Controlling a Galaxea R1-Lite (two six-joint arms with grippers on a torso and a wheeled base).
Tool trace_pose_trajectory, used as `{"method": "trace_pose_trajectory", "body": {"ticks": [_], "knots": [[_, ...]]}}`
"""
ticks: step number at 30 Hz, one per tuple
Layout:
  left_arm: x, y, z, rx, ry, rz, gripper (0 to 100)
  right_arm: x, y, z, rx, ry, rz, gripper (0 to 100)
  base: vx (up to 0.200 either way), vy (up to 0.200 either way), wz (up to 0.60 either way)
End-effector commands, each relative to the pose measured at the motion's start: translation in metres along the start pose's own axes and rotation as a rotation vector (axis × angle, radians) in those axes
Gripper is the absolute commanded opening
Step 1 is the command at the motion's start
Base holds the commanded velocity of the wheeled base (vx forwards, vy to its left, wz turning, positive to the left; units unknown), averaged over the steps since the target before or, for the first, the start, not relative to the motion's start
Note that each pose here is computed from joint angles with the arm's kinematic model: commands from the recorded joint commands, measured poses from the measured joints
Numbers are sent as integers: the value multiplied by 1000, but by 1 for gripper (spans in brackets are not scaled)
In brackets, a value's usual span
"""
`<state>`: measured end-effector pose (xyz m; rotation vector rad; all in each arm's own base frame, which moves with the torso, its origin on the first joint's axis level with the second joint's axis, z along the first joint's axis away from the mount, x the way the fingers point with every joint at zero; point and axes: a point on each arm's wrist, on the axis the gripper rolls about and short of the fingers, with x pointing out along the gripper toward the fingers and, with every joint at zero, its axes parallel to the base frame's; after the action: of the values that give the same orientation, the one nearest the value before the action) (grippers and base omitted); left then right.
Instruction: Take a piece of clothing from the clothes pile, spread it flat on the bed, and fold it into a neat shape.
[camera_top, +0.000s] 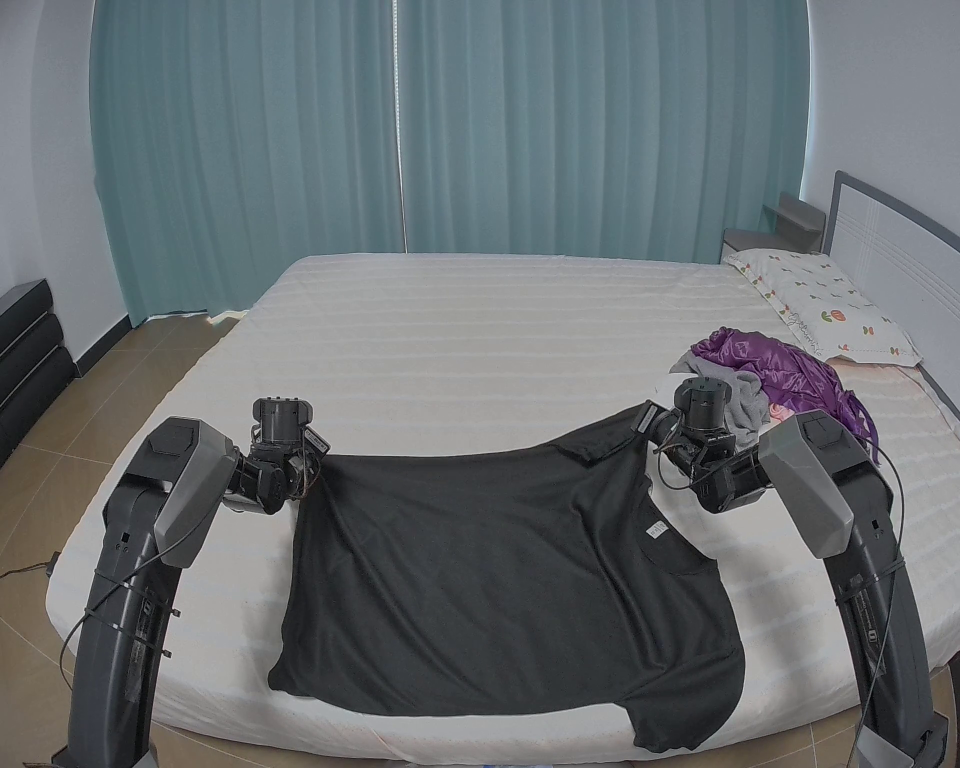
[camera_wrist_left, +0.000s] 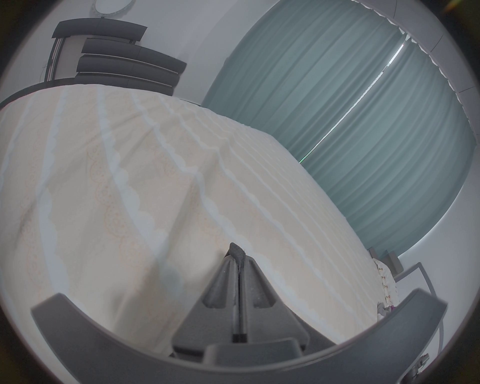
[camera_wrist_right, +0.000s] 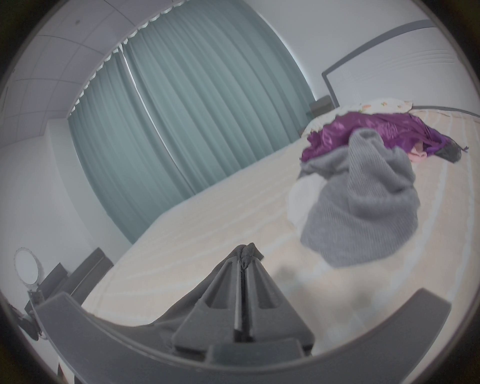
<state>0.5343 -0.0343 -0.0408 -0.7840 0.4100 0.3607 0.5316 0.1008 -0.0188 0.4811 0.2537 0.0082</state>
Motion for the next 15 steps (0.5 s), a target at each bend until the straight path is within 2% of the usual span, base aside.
{"method": "trace_pose_trajectory", "body": {"ticks": [1,5,11,12,15], "knots": [[2,-2,2,-15,-52,-30,0,24,-11,-21,2,-77,-31,0,0,0,0],[1,-5,4,-24,-88,-47,0,26,-14,-31,-6,-59,-28,0,0,0,0],[2,-5,4,-24,-96,-52,0,27,-22,-37,-8,-39,-39,0,0,0,0],[2,-5,5,-24,-97,-53,0,27,-24,-36,-7,-36,-38,100,0,0,0],[3,-5,7,-27,-108,-48,0,28,-25,-35,-4,-41,-27,100,0,0,0]]}}
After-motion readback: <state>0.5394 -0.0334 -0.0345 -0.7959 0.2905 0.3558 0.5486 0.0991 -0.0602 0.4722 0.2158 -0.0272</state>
